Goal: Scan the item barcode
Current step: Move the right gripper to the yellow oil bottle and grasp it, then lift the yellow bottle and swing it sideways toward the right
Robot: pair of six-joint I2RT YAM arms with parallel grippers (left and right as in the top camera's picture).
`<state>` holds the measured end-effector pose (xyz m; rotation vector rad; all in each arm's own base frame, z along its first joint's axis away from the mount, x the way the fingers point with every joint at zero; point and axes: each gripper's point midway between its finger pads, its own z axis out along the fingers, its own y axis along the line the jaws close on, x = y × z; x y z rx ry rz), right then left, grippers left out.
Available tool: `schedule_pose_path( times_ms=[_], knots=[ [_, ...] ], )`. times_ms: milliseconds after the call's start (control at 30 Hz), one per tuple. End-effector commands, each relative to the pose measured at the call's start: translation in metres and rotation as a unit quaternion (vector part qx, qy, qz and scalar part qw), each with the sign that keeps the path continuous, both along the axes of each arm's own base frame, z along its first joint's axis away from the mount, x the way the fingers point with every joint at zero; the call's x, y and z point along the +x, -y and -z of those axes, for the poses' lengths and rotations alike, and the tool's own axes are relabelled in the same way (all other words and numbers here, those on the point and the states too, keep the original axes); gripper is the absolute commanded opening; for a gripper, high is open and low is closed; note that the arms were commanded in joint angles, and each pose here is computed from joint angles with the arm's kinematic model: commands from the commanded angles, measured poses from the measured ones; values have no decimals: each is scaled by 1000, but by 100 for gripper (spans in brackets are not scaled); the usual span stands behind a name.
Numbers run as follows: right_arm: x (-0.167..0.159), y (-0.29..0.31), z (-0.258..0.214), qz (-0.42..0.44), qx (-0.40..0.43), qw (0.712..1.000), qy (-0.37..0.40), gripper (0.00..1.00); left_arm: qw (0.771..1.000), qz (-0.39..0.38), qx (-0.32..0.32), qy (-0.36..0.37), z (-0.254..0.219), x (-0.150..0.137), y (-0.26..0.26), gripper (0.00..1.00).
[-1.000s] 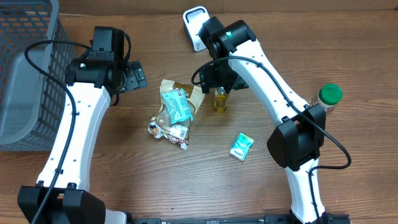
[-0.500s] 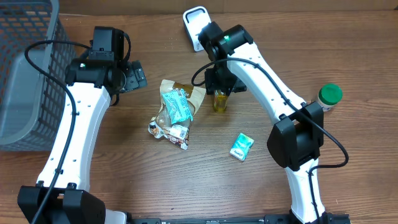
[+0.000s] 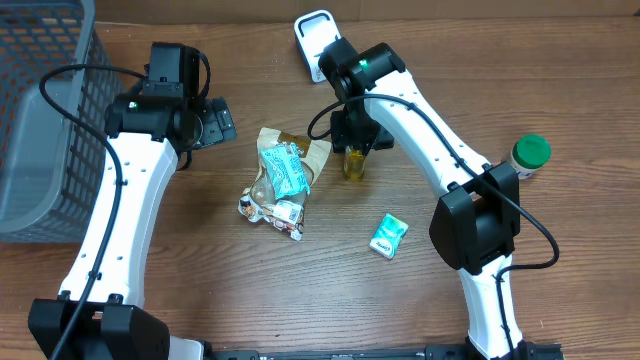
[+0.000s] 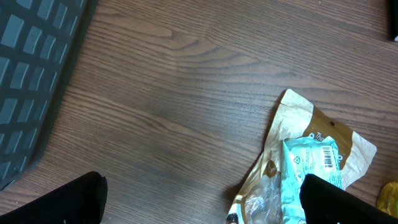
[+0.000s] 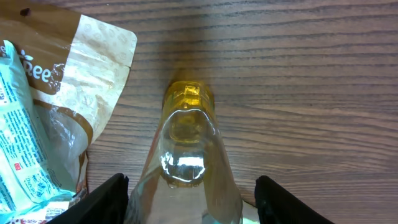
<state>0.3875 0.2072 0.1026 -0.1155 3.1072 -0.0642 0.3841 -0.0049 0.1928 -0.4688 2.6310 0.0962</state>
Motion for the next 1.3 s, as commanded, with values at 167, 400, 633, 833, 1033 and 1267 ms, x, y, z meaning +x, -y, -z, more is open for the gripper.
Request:
schedule_pose_path(
  times_ms=[167,400,633,833,1033,1267],
  knots=[
    [-1,4,-1,3,-8,1000,0,62,1000,13,6,4,-4,2,1,100],
    [1,3,-6,3,-4,1000,7,49,1000,13,6,4,-4,2,1,100],
    [1,5,-11,0,-4,1000,7,28,1000,13,6,4,-4,2,1,99],
    [7,12,-60,-4,72,997,33,14,1000,13,6,4,-4,2,1,99],
    [-12,23,-141,-46,228,971,59,12,1000,13,6,4,-4,2,1,100],
    [-54,41,-215,-134,368,915,96,4,1000,13,6,4,-4,2,1,100]
  ],
)
